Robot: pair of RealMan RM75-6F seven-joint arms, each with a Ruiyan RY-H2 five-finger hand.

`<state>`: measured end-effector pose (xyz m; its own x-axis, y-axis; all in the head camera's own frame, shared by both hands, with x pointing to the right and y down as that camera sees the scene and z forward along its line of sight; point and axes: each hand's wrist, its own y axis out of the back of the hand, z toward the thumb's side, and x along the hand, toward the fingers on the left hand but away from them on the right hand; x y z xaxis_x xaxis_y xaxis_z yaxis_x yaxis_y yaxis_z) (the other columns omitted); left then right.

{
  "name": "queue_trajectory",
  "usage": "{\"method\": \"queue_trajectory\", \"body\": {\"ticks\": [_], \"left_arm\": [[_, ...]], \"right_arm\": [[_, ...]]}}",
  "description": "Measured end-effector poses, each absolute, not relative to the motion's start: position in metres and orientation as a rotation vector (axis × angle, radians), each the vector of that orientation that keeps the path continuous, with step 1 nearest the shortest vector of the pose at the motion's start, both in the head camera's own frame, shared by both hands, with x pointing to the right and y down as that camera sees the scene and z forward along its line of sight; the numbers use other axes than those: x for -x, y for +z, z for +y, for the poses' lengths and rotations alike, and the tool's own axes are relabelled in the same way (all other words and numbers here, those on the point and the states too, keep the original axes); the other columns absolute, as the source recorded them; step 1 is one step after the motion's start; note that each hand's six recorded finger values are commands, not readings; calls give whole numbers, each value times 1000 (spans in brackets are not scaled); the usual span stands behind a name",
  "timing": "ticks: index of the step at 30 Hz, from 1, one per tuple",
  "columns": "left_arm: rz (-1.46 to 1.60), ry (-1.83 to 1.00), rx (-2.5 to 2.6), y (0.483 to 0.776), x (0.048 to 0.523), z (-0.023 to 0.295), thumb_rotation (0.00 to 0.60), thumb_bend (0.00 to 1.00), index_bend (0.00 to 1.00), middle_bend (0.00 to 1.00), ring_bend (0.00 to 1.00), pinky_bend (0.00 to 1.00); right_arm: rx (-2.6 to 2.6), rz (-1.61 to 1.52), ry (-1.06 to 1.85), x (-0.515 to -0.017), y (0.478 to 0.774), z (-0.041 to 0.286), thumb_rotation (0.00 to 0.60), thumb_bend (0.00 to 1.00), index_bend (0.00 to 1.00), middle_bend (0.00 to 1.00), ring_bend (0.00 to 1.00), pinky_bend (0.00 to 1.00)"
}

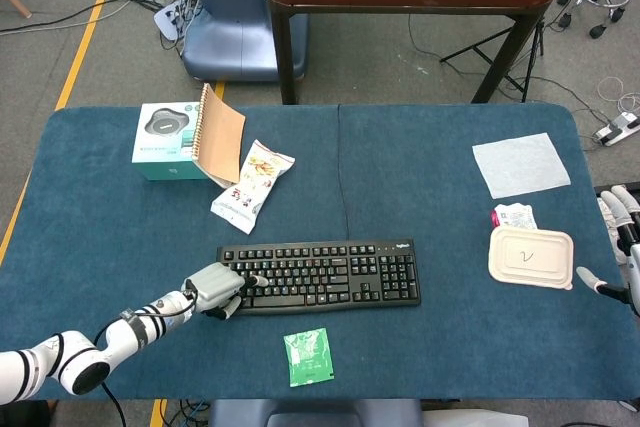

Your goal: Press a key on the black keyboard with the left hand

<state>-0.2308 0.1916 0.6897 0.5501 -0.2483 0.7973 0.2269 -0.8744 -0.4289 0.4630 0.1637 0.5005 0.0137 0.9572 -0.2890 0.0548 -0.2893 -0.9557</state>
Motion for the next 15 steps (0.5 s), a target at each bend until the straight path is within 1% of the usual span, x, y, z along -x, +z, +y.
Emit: {"method": "queue_trajectory", "body": {"ticks": [10,15], "left_arm": [[4,-1310,2291,693,233,193,600,681,147,1000,1000,1000],[33,-1298,2291,688,232,190,600,681,147,1000,1000,1000]], "right_arm": [[1468,-1091,1387,-462,500,164,600,49,0,50,67,41],[1464,-1092,1388,-463,499,164,600,50,0,50,67,41]]}}
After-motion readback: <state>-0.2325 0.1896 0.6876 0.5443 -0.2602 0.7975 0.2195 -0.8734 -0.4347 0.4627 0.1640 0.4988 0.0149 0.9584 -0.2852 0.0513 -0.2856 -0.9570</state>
